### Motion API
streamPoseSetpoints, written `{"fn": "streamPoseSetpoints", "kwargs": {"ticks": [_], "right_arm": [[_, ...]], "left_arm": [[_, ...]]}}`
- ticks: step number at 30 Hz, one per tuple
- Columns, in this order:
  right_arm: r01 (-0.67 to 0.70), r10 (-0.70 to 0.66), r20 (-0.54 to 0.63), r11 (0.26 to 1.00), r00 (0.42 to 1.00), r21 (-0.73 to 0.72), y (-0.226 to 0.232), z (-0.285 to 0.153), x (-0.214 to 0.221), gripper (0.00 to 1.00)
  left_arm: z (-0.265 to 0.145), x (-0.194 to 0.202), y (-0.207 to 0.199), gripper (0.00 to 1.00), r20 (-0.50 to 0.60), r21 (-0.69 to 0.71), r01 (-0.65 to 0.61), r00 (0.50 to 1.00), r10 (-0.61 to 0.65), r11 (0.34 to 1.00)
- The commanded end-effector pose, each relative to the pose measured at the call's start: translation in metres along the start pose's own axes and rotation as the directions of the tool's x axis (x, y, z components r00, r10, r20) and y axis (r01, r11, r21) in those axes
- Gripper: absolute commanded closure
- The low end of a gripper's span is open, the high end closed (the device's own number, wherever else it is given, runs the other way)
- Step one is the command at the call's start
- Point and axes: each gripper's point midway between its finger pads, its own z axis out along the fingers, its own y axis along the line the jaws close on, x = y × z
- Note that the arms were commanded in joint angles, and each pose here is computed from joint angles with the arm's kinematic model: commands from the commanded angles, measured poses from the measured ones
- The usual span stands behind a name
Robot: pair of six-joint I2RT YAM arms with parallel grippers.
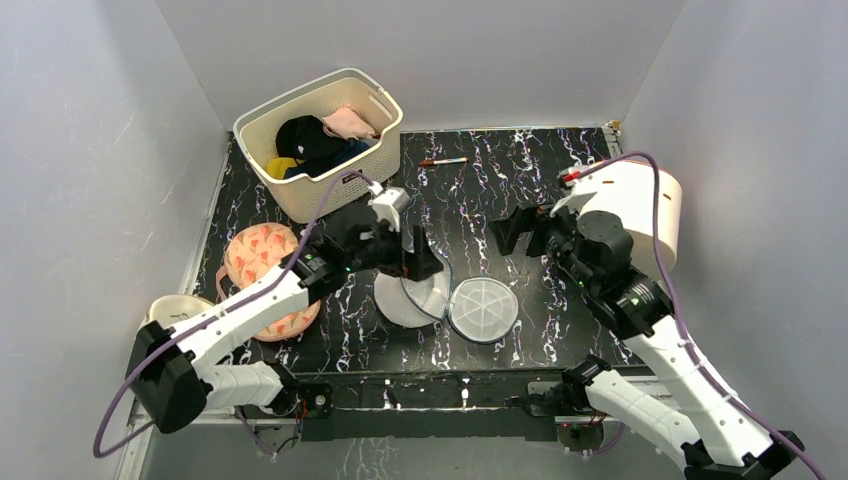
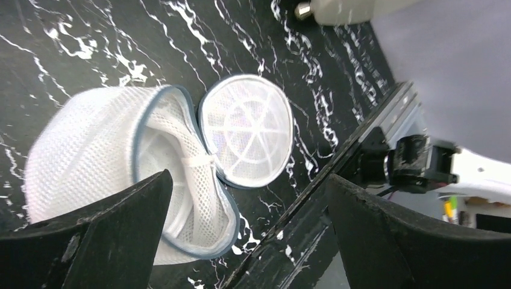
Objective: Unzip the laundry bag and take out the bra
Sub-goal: Close the laundry bag at the center of the board.
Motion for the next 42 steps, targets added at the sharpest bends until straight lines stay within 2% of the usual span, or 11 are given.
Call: {"fn": "streamPoseSetpoints", "kwargs": {"ticks": [1, 4, 8, 13, 15, 18, 23, 26, 31, 36, 42], "right_arm": [[0.004, -0.012, 0.208, 0.999, 0.978, 0.038, -0.003, -0.029, -0.056, 0.04], [-0.003, -0.007, 0.281, 0.999, 0.960, 0.035, -0.004, -0.046, -0.070, 0.02], [-0.009, 0.006, 0.391, 1.000, 0.920, 0.006, 0.002, -0.073, -0.096, 0.02], [0.002, 0.009, 0.468, 1.000, 0.883, -0.024, 0.009, -0.095, -0.120, 0.02], [0.001, 0.009, 0.478, 1.000, 0.878, -0.021, 0.009, -0.100, -0.125, 0.02], [0.000, 0.010, 0.488, 1.000, 0.873, -0.020, 0.009, -0.106, -0.129, 0.02], [-0.004, 0.007, 0.490, 1.000, 0.871, -0.008, 0.006, -0.111, -0.129, 0.02], [-0.004, 0.005, 0.479, 1.000, 0.878, -0.002, 0.005, -0.110, -0.125, 0.02], [-0.004, 0.008, 0.459, 1.000, 0.888, -0.010, 0.006, -0.104, -0.118, 0.02], [-0.006, 0.012, 0.440, 1.000, 0.898, -0.015, 0.006, -0.098, -0.112, 0.02], [-0.006, 0.008, 0.431, 1.000, 0.902, -0.006, 0.004, -0.096, -0.110, 0.02]], "left_arm": [[0.013, -0.003, -0.027, 0.02, 0.067, -0.057, -0.156, 0.985, 0.160, 0.986], [0.027, 0.027, -0.051, 0.02, 0.015, -0.075, -0.293, 0.955, 0.295, 0.953], [0.049, 0.075, -0.082, 0.02, -0.073, -0.084, -0.490, 0.871, 0.485, 0.868], [0.086, 0.121, -0.084, 0.02, -0.200, -0.100, -0.659, 0.747, 0.634, 0.745], [0.100, 0.130, -0.084, 0.05, -0.228, -0.103, -0.681, 0.726, 0.649, 0.725], [0.123, 0.146, -0.084, 0.10, -0.249, -0.101, -0.667, 0.736, 0.630, 0.739], [0.155, 0.171, -0.090, 0.34, -0.301, -0.088, -0.636, 0.751, 0.588, 0.767], [0.165, 0.176, -0.094, 0.40, -0.316, -0.084, -0.626, 0.755, 0.575, 0.775], [0.180, 0.179, -0.086, 0.51, -0.379, -0.147, -0.657, 0.728, 0.572, 0.739], [0.188, 0.183, -0.085, 0.55, -0.401, -0.148, -0.662, 0.719, 0.567, 0.735], [0.189, 0.183, -0.080, 0.54, -0.410, -0.165, -0.665, 0.718, 0.562, 0.729]]}}
